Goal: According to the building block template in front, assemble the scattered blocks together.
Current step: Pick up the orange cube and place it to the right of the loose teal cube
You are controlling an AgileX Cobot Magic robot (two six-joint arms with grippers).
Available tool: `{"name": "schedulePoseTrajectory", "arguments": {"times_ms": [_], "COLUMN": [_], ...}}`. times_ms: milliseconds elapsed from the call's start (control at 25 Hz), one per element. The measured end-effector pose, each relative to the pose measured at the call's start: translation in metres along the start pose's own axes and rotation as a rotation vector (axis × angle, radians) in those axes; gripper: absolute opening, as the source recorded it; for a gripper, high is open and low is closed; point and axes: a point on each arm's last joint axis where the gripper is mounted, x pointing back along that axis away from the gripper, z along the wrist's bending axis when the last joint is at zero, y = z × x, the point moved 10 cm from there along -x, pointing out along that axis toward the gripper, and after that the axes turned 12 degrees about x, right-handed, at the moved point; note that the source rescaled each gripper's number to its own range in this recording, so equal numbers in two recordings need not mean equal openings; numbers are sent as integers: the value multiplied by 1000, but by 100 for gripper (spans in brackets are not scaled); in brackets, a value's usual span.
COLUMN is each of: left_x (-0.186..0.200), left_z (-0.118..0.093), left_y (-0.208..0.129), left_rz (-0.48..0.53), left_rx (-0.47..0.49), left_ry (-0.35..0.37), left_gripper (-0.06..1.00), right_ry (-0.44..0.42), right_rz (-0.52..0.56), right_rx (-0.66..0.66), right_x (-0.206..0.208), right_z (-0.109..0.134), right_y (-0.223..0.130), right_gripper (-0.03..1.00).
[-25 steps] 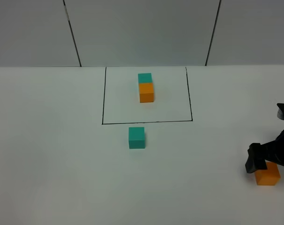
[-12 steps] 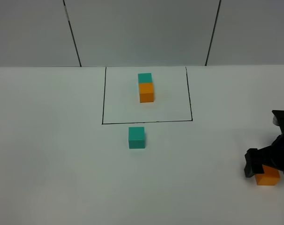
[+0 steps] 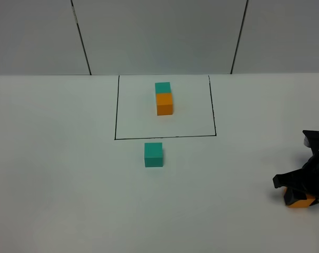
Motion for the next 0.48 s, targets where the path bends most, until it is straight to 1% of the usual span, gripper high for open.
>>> {"name": "schedulePoseTrajectory", "arguments": {"times_ms": [80, 160, 200, 280, 400, 480], "left_x": [0, 0, 0, 0, 0, 0], "left_z": [0, 0, 0, 0, 0, 0], "left_y": [0, 0, 0, 0, 0, 0], "left_rz": [0, 0, 0, 0, 0, 0], "left_rx": [0, 0, 0, 0, 0, 0], "left_ry": [0, 0, 0, 0, 0, 0], "left_gripper": [66, 66, 66, 66, 66, 66], "right_ry": [5, 7, 4, 1, -19, -49], "right_rz": [4, 13, 8, -2, -31, -59], "right_rx": [24, 107, 174, 325, 618, 833], "right_x": [4, 9, 13, 22, 38, 47], "right_z": [3, 10, 16, 32, 62, 83], "right_y": [4, 11, 18, 33, 58, 76], "right_gripper": [2, 2, 2, 2, 2, 2]}}
